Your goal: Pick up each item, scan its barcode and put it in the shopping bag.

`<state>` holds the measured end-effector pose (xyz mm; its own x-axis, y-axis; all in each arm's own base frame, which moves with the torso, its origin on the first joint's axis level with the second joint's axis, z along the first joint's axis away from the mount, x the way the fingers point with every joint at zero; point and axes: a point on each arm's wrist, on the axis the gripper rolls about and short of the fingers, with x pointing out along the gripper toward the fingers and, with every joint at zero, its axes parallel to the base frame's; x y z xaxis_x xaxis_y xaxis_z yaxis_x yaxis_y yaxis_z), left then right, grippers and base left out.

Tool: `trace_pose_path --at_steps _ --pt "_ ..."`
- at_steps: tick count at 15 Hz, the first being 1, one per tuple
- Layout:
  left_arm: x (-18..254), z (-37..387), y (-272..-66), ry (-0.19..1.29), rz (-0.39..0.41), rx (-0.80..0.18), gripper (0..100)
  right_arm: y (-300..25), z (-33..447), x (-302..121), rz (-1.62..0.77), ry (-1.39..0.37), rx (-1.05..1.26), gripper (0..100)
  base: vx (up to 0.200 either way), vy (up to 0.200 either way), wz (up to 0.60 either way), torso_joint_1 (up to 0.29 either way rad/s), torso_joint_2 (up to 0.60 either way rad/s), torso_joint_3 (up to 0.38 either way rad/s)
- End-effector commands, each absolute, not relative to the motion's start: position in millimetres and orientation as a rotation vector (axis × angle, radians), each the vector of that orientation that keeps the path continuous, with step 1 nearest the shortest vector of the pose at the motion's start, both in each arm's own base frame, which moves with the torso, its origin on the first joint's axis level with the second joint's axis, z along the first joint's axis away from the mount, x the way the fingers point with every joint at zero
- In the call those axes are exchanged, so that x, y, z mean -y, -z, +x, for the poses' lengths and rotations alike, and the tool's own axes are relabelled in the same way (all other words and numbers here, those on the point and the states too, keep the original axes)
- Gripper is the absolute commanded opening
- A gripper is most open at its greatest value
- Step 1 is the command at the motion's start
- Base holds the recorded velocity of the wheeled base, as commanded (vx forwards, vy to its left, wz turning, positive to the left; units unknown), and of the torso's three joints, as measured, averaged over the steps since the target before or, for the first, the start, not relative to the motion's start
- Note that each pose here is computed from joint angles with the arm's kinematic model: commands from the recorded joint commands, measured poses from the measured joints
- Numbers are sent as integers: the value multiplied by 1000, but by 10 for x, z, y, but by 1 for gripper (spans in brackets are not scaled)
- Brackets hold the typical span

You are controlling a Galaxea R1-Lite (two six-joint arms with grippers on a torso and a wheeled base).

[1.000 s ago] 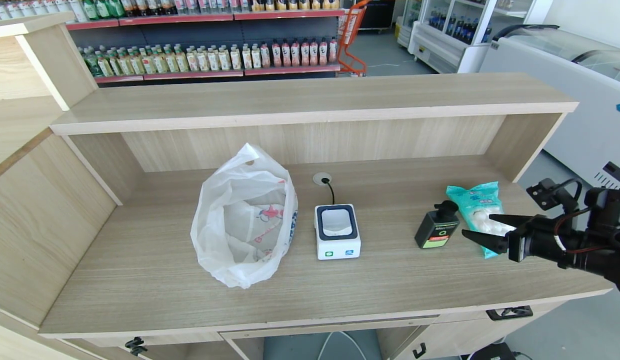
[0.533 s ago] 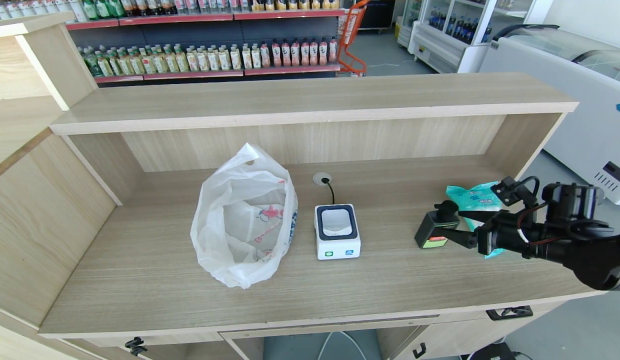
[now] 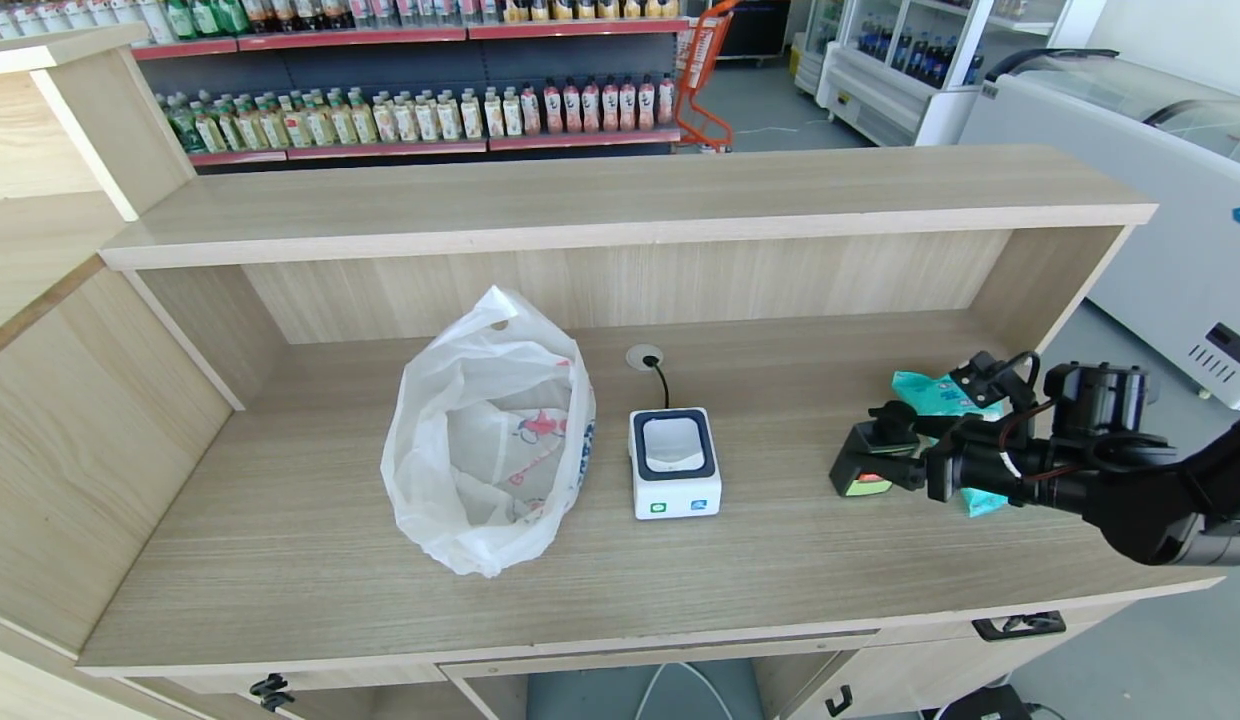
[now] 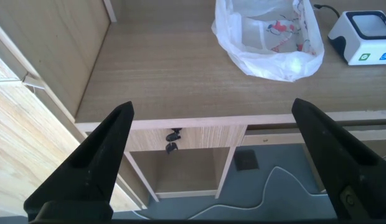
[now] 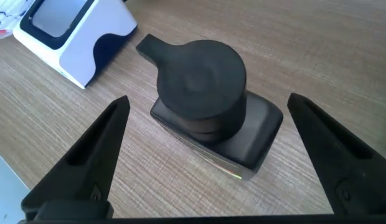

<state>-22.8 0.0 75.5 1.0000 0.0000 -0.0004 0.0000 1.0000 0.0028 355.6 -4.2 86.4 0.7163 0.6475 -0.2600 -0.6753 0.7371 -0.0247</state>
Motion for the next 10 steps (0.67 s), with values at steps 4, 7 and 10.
trace_pose_path --at_steps 4,7,10 --pt "0 -228 -755 0 3 0 100 -736 3622 -63 -101 -814 -257 100 0 0 0 0 0 0" --pt "0 -228 -755 0 3 0 100 -677 3653 -118 -99 -830 -268 100 0 0 0 0 0 0" --pt "0 -228 -755 0 3 0 100 -650 3671 -118 -97 -832 -272 100 0 0 0 0 0 0"
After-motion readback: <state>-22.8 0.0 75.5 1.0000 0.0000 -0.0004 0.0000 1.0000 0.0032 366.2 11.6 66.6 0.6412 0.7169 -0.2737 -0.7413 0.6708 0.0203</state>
